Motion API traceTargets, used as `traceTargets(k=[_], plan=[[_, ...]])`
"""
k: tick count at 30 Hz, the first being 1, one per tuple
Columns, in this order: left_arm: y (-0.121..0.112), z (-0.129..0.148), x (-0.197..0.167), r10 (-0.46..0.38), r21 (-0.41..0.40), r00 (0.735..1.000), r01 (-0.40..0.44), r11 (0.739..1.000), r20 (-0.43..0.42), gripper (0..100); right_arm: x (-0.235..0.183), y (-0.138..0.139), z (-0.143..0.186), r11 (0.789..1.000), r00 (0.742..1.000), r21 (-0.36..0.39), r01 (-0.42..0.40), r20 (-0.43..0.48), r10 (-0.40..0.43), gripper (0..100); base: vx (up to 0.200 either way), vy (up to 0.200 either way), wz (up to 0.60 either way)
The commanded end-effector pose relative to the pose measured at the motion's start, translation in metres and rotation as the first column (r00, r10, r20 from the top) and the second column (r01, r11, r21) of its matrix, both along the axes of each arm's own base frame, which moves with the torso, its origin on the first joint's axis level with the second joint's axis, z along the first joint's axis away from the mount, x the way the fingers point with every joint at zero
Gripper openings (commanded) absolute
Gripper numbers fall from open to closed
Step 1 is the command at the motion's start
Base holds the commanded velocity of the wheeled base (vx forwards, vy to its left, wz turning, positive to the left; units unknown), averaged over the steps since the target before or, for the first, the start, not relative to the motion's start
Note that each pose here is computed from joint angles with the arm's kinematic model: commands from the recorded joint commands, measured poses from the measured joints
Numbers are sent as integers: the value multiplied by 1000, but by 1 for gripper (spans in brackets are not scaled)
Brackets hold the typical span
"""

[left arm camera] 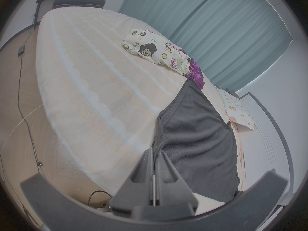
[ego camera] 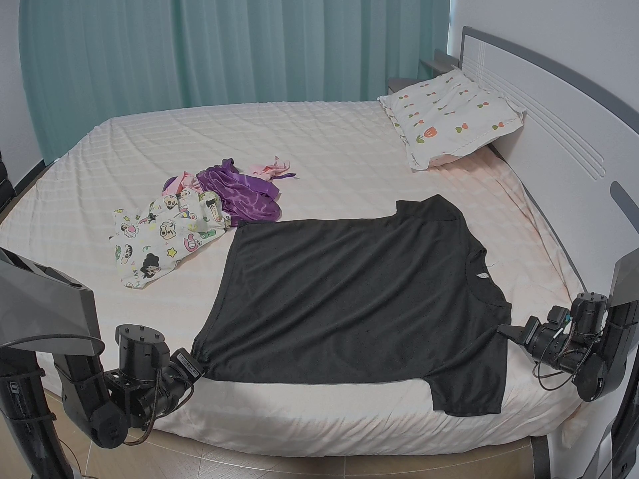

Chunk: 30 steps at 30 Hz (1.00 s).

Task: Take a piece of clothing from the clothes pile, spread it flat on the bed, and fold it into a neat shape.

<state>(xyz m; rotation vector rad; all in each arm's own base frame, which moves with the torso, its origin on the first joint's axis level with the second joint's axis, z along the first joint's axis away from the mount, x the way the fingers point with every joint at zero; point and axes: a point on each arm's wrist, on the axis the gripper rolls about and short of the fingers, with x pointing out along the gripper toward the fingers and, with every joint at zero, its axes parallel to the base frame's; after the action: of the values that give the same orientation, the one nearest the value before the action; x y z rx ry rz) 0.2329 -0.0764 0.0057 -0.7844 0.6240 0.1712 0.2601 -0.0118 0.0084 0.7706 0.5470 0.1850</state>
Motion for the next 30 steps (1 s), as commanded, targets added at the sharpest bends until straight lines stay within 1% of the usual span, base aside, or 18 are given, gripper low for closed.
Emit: traceTargets(k=[1, 6, 10, 11, 13, 16, 20, 23, 26, 30], plan=[[1, -1, 0, 1, -5, 1000, -1, 1000, -5, 0, 3, -1, -6, 1000, 1000, 1, 1, -8, -1, 100, 0, 0, 0], [2, -2, 1, 5, -6, 1000, -5, 1000, -8, 0, -5, -4, 10, 1000, 999, -2, 17, 30, -16, 100, 0, 0, 0], [1, -2, 0, -3, -9, 1000, 3, 1000, -11, 0, -27, -2, 17, 1000, 1000, -1, 19, 5, -19, 100, 0, 0, 0], [1, -2, 0, -2, -11, 1000, 2, 1000, -11, 0, -40, 0, 17, 1000, 1000, 1, 13, -28, -12, 100, 0, 0, 0], [1, -2, 0, -2, -11, 1000, 2, 1000, -11, 0, -47, 4, 18, 1000, 999, 15, 3, -54, -3, 100, 0, 0, 0], [1, -2, -1, -2, -11, 1000, 2, 1000, -13, 0, -54, 5, 16, 1000, 991, 14, 5, -133, -3, 100, 0, 0, 0], [2, -1, -1, -2, -11, 1000, 2, 1000, -13, 0, -62, 10, 12, 999, 974, 16, -30, -224, 33, 100, 0, 0, 0], [2, -2, -1, 0, -10, 1000, 0, 1000, -14, 0, -68, 14, 4, 996, 955, -17, -87, -288, 79, 100, 0, 0, 0], [2, -2, 0, -1, -9, 1000, 1, 1000, -14, 0, -72, 16, 0, 990, 936, -34, -137, -331, 119, 100, 0, 0, 0], [2, -2, -1, 0, -8, 1000, -1, 1000, -17, 0, -73, 20, -2, 985, 927, -25, -168, -344, 149, 100, 0, 0, 0]])
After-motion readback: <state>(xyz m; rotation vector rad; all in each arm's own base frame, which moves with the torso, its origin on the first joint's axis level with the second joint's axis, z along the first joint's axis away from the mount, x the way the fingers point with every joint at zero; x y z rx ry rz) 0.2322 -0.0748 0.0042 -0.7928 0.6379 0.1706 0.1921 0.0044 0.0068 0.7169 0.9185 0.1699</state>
